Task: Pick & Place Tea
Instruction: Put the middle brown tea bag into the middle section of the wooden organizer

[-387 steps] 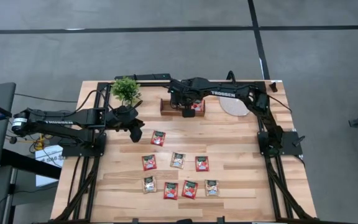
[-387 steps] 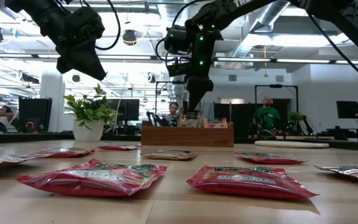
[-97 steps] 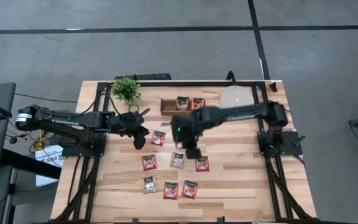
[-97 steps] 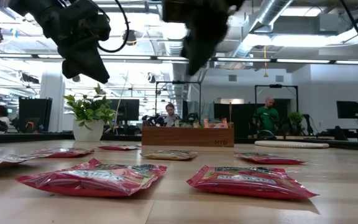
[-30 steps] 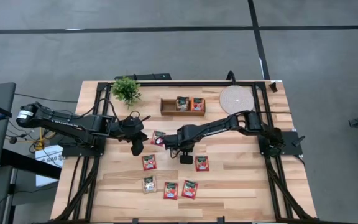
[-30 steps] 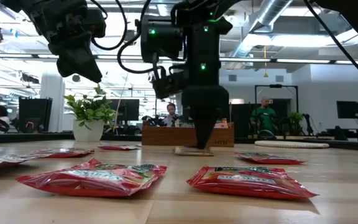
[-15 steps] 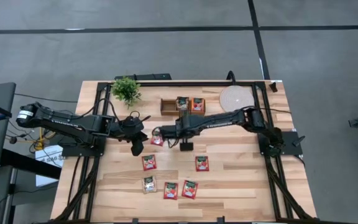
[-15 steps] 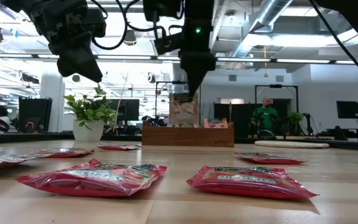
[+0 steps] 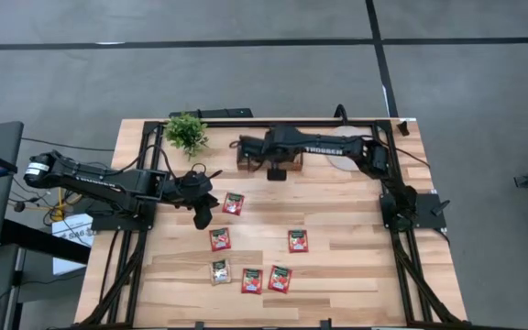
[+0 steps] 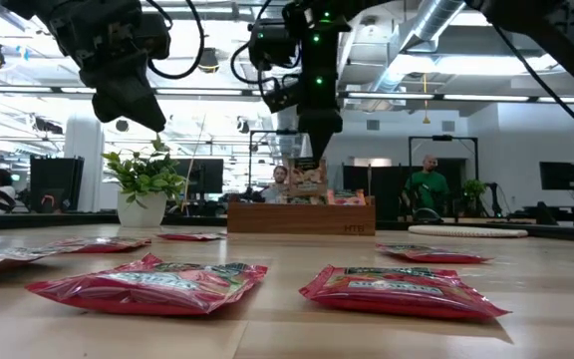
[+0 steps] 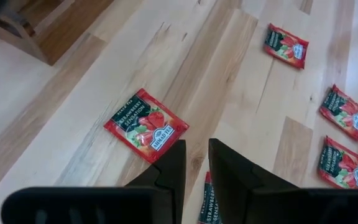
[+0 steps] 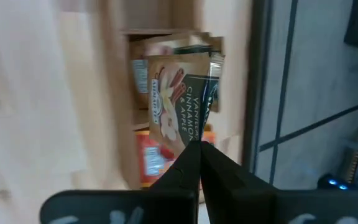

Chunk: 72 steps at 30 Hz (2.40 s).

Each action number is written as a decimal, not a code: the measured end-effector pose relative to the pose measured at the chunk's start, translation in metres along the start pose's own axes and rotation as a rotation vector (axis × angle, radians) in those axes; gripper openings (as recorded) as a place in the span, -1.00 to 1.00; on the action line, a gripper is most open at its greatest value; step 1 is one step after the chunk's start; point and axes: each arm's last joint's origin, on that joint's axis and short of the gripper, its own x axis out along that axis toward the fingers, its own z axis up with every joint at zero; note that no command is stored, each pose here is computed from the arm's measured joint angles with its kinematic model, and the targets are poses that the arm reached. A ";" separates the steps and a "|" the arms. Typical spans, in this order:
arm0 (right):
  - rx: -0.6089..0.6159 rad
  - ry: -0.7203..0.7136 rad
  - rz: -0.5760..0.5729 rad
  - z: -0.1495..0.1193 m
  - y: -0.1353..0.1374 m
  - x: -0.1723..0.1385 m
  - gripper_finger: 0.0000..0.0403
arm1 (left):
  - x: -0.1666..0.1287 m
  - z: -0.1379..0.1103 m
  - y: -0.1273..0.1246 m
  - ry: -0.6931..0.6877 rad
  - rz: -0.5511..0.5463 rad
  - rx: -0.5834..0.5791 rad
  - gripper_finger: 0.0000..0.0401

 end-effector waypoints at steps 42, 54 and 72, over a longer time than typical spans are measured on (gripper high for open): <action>-0.085 -0.060 0.132 -0.008 -0.033 0.048 -1.00 | 0.000 0.002 -0.001 -0.031 0.000 -0.036 -0.70; -0.097 -0.078 0.093 -0.005 -0.026 0.055 -1.00 | 0.000 0.003 0.000 -0.039 0.014 -0.037 -0.70; -0.091 -0.092 0.123 -0.004 -0.025 0.055 -0.68 | 0.000 0.003 0.000 -0.048 0.020 -0.044 -0.70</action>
